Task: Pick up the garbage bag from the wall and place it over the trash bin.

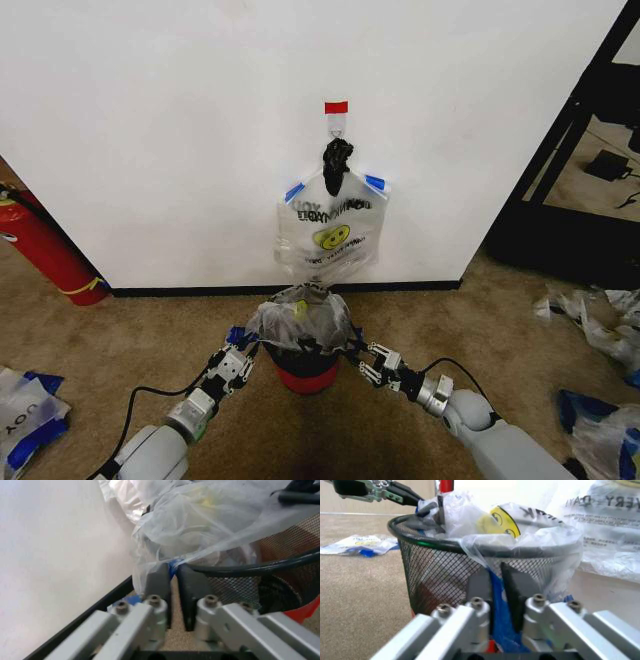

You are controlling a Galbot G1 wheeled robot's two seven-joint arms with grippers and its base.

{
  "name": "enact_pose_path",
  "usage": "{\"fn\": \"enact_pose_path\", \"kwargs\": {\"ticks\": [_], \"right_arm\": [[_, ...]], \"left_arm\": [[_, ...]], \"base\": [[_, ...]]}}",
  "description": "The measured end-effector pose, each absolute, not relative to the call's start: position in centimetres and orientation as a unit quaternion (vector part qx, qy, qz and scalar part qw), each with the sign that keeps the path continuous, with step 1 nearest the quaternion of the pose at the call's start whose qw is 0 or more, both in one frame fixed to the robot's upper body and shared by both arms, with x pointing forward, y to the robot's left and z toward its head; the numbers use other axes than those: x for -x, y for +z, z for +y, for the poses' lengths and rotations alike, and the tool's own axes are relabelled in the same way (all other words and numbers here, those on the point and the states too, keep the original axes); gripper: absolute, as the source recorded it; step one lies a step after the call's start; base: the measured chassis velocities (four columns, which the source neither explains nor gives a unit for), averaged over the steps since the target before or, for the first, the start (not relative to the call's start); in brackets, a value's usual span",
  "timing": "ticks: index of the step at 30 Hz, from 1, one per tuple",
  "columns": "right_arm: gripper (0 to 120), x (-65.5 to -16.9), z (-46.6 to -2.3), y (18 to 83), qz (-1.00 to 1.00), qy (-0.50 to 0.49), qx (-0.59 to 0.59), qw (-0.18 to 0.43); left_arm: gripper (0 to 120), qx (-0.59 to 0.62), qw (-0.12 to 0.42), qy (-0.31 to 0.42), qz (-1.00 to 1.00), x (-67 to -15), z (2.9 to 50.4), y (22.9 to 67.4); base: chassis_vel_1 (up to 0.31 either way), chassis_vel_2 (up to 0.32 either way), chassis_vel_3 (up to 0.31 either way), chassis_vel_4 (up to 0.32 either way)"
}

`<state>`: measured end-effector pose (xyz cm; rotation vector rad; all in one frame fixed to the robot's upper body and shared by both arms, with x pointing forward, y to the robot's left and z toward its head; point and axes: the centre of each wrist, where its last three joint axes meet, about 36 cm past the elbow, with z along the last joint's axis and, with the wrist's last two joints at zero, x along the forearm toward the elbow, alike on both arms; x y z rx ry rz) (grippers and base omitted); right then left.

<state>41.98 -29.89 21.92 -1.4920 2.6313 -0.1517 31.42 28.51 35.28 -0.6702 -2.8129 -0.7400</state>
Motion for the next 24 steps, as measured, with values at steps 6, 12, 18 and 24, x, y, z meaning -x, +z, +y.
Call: {"fn": "enact_pose_path", "kwargs": {"ticks": [6, 12, 18, 24], "right_arm": [[0, -41.7, -30.5, 21.7, 0.866, -0.049, 0.495, 0.055], [0, -41.5, -31.1, 21.0, 0.854, -0.043, 0.516, 0.047], [0, -41.5, -32.1, 19.7, 0.845, -0.044, 0.532, 0.031], [0, -41.7, -32.6, 19.2, 0.839, -0.044, 0.542, 0.027]], "left_arm": [[0, 0.233, 0.076, -0.252, -0.936, -31.0, 28.8, 34.9], [0, 0.233, 0.08, -0.259, -0.934, -30.8, 29.3, 34.3], [0, 0.234, 0.085, -0.267, -0.931, -30.3, 29.8, 33.4], [0, 0.237, 0.088, -0.272, -0.928, -30.2, 30.2, 32.8]], "base": [[0.0, 0.0, 0.0, 0.0], [0.0, 0.0, 0.0, 0.0], [0.0, 0.0, 0.0, 0.0], [0.0, 0.0, 0.0, 0.0]]}}
